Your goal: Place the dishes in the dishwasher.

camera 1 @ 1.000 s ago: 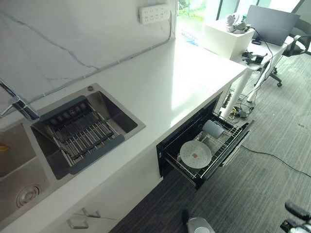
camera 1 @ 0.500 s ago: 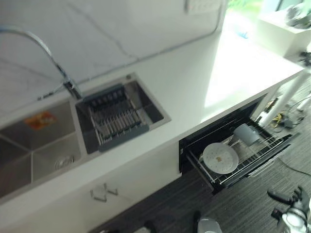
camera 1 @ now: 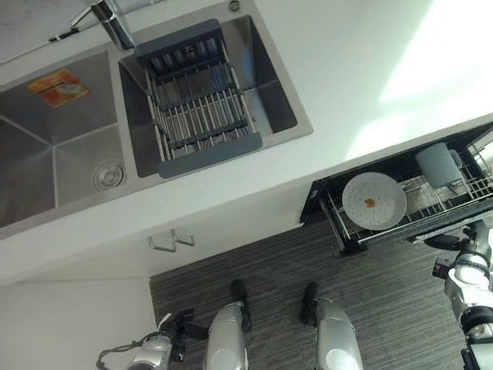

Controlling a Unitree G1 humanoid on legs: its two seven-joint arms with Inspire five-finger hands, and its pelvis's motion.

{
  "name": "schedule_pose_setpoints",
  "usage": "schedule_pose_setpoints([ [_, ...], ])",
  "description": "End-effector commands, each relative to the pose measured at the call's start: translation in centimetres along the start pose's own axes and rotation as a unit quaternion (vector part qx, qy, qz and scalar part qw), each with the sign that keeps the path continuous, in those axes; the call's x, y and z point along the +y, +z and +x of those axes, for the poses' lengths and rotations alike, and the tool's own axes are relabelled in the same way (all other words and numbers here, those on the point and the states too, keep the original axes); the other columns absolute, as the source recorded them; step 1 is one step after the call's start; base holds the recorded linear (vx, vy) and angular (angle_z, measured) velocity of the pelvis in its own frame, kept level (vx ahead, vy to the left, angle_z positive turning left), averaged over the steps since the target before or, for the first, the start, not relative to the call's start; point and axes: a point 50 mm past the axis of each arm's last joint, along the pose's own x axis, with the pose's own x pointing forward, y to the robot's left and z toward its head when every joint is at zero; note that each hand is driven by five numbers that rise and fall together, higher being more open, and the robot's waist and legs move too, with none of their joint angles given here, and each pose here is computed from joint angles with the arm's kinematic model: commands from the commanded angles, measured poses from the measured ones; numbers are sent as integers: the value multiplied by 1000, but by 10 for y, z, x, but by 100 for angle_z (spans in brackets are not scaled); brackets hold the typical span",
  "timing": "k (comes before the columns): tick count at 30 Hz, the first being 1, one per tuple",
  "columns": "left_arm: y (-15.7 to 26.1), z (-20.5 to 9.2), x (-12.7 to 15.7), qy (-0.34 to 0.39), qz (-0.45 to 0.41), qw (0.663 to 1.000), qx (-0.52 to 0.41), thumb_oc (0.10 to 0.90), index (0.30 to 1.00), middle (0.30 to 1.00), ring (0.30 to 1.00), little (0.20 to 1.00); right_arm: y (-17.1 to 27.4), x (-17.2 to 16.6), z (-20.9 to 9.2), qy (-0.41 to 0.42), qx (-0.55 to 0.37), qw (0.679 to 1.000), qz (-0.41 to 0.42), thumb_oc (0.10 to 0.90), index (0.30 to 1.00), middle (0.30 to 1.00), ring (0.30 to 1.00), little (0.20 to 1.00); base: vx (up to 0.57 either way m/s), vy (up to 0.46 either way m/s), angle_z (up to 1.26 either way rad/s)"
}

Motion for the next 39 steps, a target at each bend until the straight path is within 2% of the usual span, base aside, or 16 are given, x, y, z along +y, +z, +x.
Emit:
schedule_pose_setpoints([
  [1,-16,-6,23,31,23,999,9,800,900,900,900,900,44,6,9,35,-90,994,-41,800,900,900,900,900,32,24,16],
  [12,-21,-8,32,37,28,999,9,800,900,900,900,900,116,11,14,55,-207,974,-78,800,900,900,900,900,88,34,13],
  [21,-11,-13,49,83,21,996,-40,800,900,900,900,900,178,-2,15,29,-282,952,-112,800,900,900,900,900,82,8,11],
  [28,-20,-15,50,53,12,998,-34,800,900,900,900,900,204,-3,11,23,-312,945,-96,800,900,900,900,900,29,15,13],
  [33,-24,-16,43,2,12,999,-40,800,900,900,900,900,196,3,12,46,-290,953,-78,800,900,900,900,900,3,18,1],
  [34,-27,-16,33,-36,4,999,-38,800,900,900,900,900,178,6,14,62,-260,963,-25,800,900,900,900,900,-1,117,1],
  [37,-28,-16,19,-77,-25,996,-41,800,900,900,900,900,145,17,10,93,-227,969,7,800,900,900,900,900,-12,139,3],
  [39,-31,-16,10,-87,-53,994,-31,800,900,900,900,900,97,35,-1,125,-180,975,19,800,900,900,900,900,10,121,6],
])
